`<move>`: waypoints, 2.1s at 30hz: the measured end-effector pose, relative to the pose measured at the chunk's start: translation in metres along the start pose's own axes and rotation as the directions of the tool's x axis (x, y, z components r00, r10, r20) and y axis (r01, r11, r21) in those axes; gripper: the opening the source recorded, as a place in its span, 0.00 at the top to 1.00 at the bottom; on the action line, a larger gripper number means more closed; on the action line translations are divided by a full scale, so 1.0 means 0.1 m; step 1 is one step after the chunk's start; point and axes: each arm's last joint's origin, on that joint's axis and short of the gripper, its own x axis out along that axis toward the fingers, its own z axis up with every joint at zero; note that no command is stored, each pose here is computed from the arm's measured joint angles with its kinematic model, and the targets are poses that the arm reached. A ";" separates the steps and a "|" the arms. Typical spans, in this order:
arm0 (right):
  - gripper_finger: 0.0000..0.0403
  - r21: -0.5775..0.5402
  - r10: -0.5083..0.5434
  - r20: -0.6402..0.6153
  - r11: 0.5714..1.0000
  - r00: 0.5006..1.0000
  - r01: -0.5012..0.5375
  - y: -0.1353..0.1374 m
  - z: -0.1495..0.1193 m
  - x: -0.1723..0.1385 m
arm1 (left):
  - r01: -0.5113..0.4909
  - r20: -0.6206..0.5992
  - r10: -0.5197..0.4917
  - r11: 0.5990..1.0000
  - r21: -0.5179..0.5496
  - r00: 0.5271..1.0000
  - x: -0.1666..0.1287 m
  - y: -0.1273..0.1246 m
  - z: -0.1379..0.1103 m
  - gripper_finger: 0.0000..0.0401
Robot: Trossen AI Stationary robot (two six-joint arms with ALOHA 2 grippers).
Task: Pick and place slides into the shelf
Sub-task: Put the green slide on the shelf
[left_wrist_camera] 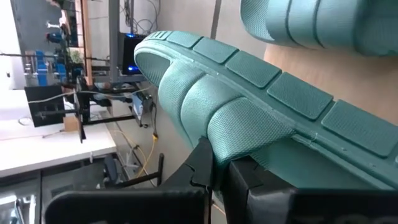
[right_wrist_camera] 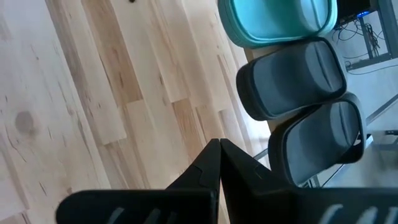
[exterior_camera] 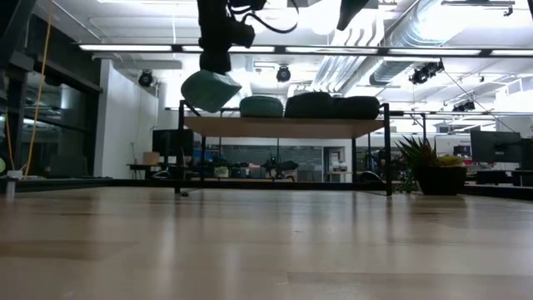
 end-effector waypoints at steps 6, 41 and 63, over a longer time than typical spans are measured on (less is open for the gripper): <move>1.00 0.003 0.002 0.003 1.000 1.000 -0.002 0.00 0.00 0.00 | 0.008 -0.009 -0.008 1.000 0.011 1.000 0.04 -0.04 0.03 1.00; 1.00 0.002 0.000 0.003 1.000 1.000 0.000 0.00 0.00 0.00 | 0.004 0.063 -0.003 1.000 -0.027 0.998 -0.29 0.02 0.05 0.48; 1.00 -0.042 0.047 0.129 0.998 0.991 -0.042 -0.39 0.46 0.42 | 0.421 0.499 -0.200 0.823 -0.381 0.843 -1.23 1.07 -0.54 0.73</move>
